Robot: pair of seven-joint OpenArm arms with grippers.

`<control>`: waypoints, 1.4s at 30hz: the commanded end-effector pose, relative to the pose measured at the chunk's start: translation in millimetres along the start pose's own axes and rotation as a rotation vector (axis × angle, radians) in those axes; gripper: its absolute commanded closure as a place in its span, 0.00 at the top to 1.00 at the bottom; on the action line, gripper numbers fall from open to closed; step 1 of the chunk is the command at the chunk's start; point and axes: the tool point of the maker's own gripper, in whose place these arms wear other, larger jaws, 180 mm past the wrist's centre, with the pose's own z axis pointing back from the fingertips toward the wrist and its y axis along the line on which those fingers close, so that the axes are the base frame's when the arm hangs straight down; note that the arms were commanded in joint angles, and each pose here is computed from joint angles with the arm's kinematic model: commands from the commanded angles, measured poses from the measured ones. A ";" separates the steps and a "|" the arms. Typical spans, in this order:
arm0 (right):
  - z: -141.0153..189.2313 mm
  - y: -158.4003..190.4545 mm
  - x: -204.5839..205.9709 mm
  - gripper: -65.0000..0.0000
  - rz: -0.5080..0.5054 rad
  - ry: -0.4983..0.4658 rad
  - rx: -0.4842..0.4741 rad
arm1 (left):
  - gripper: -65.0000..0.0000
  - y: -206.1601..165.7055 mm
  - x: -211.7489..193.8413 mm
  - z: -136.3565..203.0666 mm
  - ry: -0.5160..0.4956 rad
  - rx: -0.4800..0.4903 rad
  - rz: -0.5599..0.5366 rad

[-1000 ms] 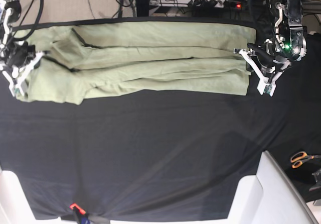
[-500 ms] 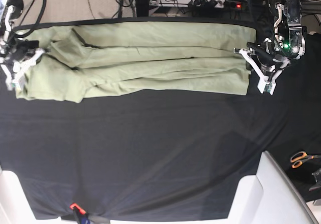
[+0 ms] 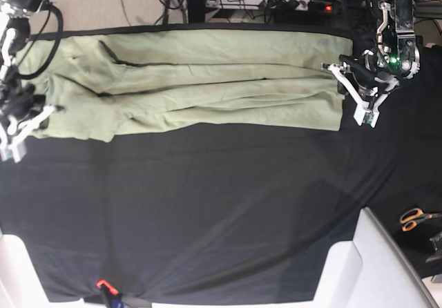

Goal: Fold the T-shirt properly
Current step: 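Open both grippers and release the folded strip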

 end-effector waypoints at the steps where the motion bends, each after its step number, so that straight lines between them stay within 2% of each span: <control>1: -0.4 -5.7 14.9 0.00 -0.007 -0.039 -0.004 | 0.00 5.9 9.4 3.9 -0.029 0.014 -0.010; 4: -16.9 -4.2 9.2 0.02 -0.049 -0.007 0.022 | 0.00 5.9 9.4 3.9 -0.029 0.014 -0.010; 7: -28.2 -6.2 10.5 0.01 -0.069 -0.033 0.031 | 0.00 5.9 9.4 3.9 -0.029 0.014 -0.010; 14: -47.6 -49.2 4.9 0.01 -0.132 -0.013 -0.005 | 0.00 6.8 7.4 2.9 -0.024 0.015 -0.006; 20: -54.1 -85.3 -0.1 0.01 -0.173 -0.038 -0.049 | 0.00 9.8 -4.1 -4.0 0.010 0.014 0.015; 25: -53.3 -95.8 0.8 0.01 -0.177 -0.067 -0.068 | 0.00 8.2 0.8 -4.6 -0.034 0.011 0.015; 27: -51.0 -96.3 9.7 0.01 -0.169 -0.109 -0.072 | 0.00 7.6 0.7 -4.8 -0.035 0.010 0.016; 30: -38.6 -100.4 23.7 0.01 -0.151 -0.229 -0.092 | 0.00 7.6 1.0 -4.8 -0.036 0.010 0.016; 32: -23.6 -96.5 37.1 0.01 -0.178 -0.351 -0.106 | 0.00 7.6 1.2 -4.8 -0.038 0.010 0.016; 35: 8.0 -93.3 47.7 0.01 -0.177 -0.465 -0.144 | 0.00 7.6 1.2 -4.8 -0.038 0.010 0.016; 39: 29.7 -69.1 46.7 0.01 -0.128 -0.512 -0.137 | 0.00 7.6 1.2 -4.8 -0.038 0.010 0.016; 42: 32.2 -62.2 40.6 0.01 -0.122 -0.491 -0.133 | 0.00 7.6 1.5 -4.8 -0.039 0.010 0.016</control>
